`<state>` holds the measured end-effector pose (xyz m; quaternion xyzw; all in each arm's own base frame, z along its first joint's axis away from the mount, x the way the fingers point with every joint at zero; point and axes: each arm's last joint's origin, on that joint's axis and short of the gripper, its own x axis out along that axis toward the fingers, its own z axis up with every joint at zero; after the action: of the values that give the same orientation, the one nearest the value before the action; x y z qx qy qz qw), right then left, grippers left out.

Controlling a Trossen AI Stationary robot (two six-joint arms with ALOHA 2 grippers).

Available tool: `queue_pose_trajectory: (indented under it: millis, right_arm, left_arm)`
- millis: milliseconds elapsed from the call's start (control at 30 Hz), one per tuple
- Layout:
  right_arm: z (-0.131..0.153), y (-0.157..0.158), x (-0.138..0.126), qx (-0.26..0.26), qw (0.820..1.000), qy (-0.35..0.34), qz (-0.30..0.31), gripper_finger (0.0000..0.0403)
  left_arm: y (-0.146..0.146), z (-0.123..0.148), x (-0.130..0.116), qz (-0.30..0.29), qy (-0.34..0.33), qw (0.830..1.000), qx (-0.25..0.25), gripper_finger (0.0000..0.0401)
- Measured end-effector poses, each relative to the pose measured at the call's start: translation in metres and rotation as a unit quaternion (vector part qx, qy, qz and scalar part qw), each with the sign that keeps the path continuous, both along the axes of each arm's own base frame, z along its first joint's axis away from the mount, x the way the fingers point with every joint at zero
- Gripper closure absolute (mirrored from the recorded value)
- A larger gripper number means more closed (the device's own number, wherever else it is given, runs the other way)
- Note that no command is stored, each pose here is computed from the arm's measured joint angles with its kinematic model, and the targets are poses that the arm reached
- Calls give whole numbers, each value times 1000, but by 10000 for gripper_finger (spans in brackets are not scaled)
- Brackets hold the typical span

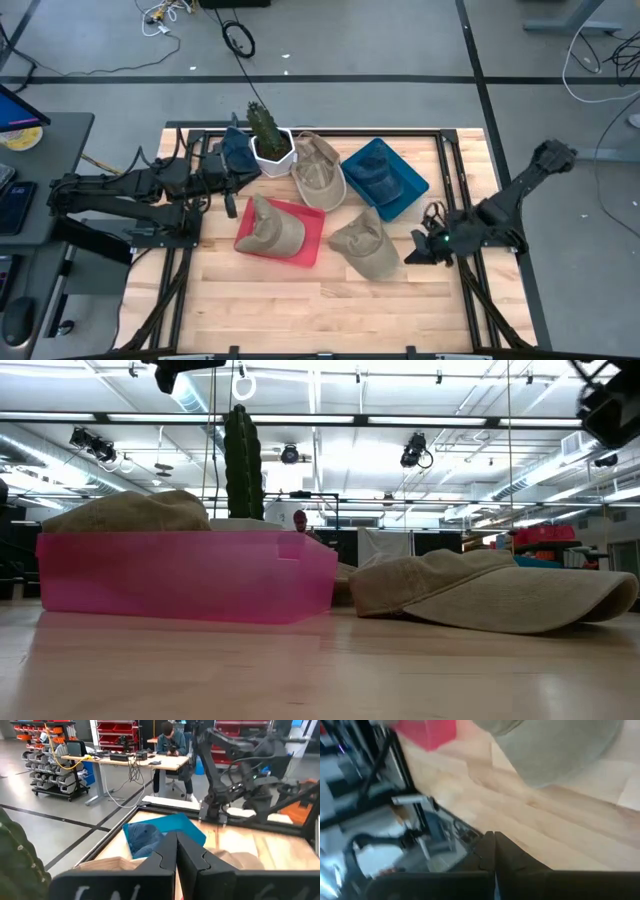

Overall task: Pick & Place hat
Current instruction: Put the bottom brown cap into the red bin

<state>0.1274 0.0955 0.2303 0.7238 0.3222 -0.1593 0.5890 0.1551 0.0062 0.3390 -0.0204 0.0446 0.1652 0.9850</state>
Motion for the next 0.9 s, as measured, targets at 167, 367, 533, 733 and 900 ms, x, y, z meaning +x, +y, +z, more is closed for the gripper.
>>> queue_pose_trajectory:
  millis: [167, 367, 533, 733, 900]
  right_arm:
    - [2, 26, 4, -33, 998, 23, -46, 403]
    - [13, 52, 25, -100, 990, 96, -32, 403]
    - [9, 68, 37, -104, 986, 132, 3, 403]
    - [-9, 86, 52, -42, 994, 102, 24, 376]
    - [-16, 88, 53, -55, 992, 110, 20, 316]
  left_arm:
    - [-3, -2, 1, -47, 13, 999, -2, 396]
    - [-4, -5, 0, -69, 30, 997, 11, 396]
    - [-4, -4, 1, -81, 29, 996, 17, 396]
    - [-7, -4, 1, -120, 27, 992, 9, 396]
    - [-9, -5, 1, -167, 29, 986, -8, 396]
